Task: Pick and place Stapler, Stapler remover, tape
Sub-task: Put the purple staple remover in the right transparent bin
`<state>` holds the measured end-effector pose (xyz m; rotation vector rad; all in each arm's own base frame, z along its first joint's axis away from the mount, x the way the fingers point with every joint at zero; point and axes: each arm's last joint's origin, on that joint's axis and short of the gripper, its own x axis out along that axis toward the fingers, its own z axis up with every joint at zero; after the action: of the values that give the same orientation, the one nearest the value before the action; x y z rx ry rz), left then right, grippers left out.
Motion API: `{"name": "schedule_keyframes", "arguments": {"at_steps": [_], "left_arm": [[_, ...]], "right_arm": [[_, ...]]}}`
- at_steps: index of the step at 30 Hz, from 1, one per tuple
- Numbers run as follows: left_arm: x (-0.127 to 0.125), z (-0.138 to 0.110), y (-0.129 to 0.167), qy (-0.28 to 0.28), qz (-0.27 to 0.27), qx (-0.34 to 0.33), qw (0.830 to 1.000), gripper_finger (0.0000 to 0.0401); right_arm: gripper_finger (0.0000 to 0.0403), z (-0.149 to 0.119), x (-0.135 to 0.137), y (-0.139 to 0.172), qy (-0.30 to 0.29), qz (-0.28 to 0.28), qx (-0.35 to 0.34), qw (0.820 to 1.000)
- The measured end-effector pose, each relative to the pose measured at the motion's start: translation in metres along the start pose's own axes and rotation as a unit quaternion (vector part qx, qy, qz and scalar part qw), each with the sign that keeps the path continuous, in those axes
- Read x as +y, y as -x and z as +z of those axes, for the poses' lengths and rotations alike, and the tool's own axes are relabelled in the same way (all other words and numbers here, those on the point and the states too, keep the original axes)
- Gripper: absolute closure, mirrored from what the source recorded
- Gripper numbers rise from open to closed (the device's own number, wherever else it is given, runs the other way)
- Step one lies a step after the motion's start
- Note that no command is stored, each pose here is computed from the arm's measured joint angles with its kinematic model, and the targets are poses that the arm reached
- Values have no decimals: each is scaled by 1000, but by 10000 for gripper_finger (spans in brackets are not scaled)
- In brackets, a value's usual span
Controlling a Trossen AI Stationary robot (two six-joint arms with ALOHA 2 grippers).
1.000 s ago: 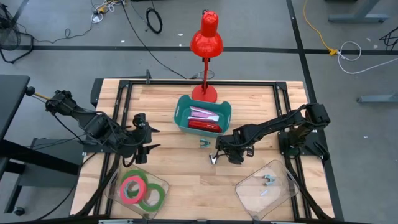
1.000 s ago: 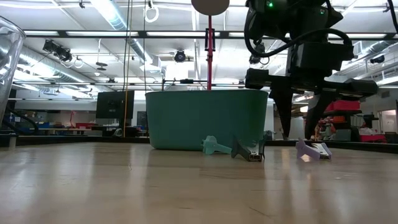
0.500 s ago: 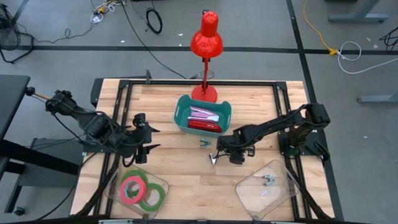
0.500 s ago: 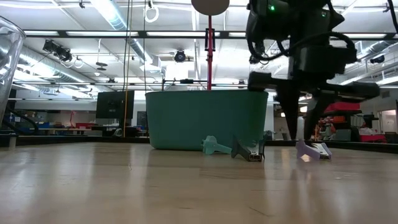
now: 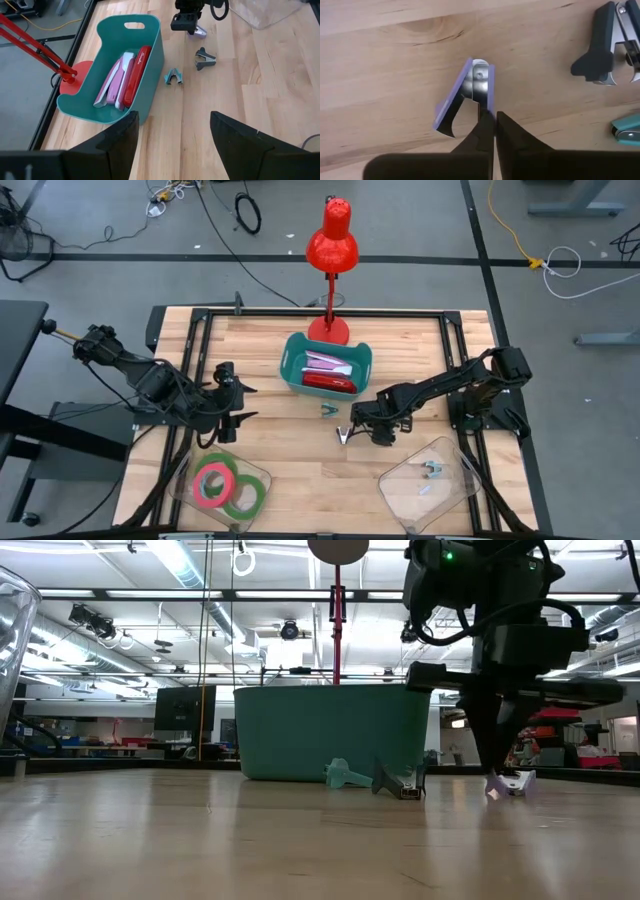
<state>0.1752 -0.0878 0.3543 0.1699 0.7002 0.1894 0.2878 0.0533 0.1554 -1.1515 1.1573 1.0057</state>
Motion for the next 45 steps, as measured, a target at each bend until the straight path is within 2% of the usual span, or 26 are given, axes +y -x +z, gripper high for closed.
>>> {"name": "schedule_keyframes", "arguments": {"at_steps": [7, 12, 24, 31, 36, 45], "left_arm": [[0, 0, 0, 0, 0, 0, 1000, 153], [0, 0, 0, -1, 0, 0, 1000, 153], [0, 0, 0, -2, 0, 0, 1000, 153], [0, 0, 0, -2, 0, 0, 1000, 153], [0, 0, 0, -2, 0, 0, 1000, 153], [0, 0, 0, -2, 0, 0, 1000, 153]], "right_arm": [[399, 0, 0, 0, 0, 1, 2, 1000], [401, 2, -6, 8, -37, -3, 2, 999], [401, 8, -26, 58, -127, -88, -47, 987], [401, 7, -22, 81, -157, -119, -69, 978], [401, 16, -11, 97, -136, -136, -80, 978], [401, 49, 22, 131, -91, -161, -135, 973]]}}
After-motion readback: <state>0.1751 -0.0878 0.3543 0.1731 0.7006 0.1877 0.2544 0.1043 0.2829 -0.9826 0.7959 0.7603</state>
